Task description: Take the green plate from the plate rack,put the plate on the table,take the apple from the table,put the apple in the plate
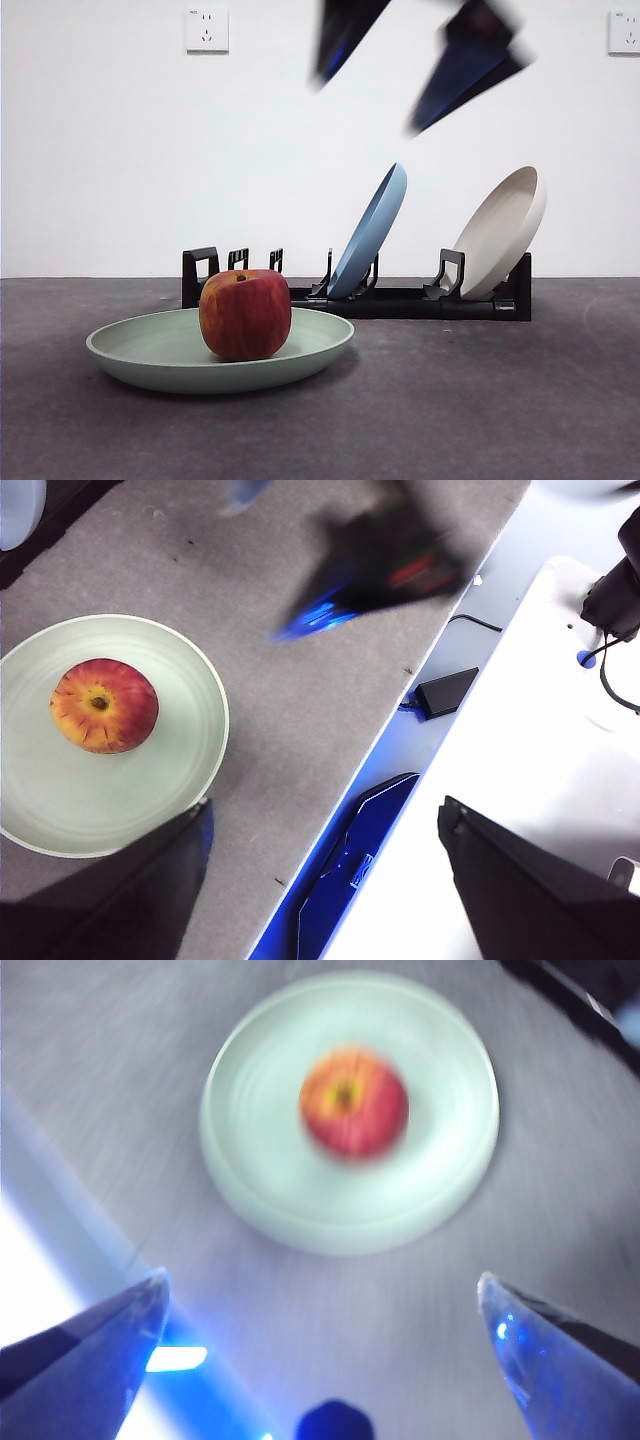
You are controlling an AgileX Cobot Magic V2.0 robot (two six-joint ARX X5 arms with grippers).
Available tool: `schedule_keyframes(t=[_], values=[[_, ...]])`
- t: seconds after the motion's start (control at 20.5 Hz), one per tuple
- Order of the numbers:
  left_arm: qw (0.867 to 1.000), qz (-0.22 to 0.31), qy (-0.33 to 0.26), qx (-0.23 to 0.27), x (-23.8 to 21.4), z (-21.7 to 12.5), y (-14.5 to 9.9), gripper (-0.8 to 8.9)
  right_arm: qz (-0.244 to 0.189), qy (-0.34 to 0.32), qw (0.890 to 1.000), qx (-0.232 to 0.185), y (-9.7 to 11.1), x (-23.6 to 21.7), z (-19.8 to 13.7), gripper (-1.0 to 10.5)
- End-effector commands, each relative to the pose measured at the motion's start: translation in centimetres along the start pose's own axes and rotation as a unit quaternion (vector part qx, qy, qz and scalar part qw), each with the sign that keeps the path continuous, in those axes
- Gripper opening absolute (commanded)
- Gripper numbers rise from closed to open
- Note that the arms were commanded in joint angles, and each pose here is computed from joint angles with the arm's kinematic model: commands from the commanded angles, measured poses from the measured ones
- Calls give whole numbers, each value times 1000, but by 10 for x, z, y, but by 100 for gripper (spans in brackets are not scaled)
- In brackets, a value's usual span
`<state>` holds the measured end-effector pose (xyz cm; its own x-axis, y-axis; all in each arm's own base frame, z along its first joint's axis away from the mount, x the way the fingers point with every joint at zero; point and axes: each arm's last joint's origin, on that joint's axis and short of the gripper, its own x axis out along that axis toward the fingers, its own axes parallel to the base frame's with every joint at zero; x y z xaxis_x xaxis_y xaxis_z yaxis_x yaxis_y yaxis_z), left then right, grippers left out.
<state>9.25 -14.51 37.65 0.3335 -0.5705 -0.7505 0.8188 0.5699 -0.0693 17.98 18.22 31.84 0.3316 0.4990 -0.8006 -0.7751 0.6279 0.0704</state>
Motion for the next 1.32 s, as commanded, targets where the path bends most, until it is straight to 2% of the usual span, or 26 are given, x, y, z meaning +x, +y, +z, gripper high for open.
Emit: schedule_keyframes(t=[0.05, 0.34, 0.59, 0.68, 0.78, 0.83, 1.32], values=[[1000, 0, 8, -2, 1, -2, 0, 377, 5, 10, 1000, 19, 7, -39, -23, 626], [1000, 1, 19, -2, 1, -4, 0, 377, 5, -24, 998, 50, 18, -111, -71, 613], [1000, 1, 19, -2, 1, -4, 0, 363, 5, -17, 998, 53, 20, -125, -87, 339], [1000, 1, 19, -3, 1, -4, 0, 234, 6, -9, 998, 54, 21, -126, -91, 165], [1000, 1, 19, -3, 1, -4, 0, 19, 9, 0, 998, 55, 21, -127, -93, -3], [1000, 1, 19, -3, 1, -4, 0, -21, 14, 3, 998, 55, 21, -127, -93, -17], [1000, 1, 18, -2, 1, -4, 0, -4, 16, -2, 998, 63, 21, -127, -93, 2]])
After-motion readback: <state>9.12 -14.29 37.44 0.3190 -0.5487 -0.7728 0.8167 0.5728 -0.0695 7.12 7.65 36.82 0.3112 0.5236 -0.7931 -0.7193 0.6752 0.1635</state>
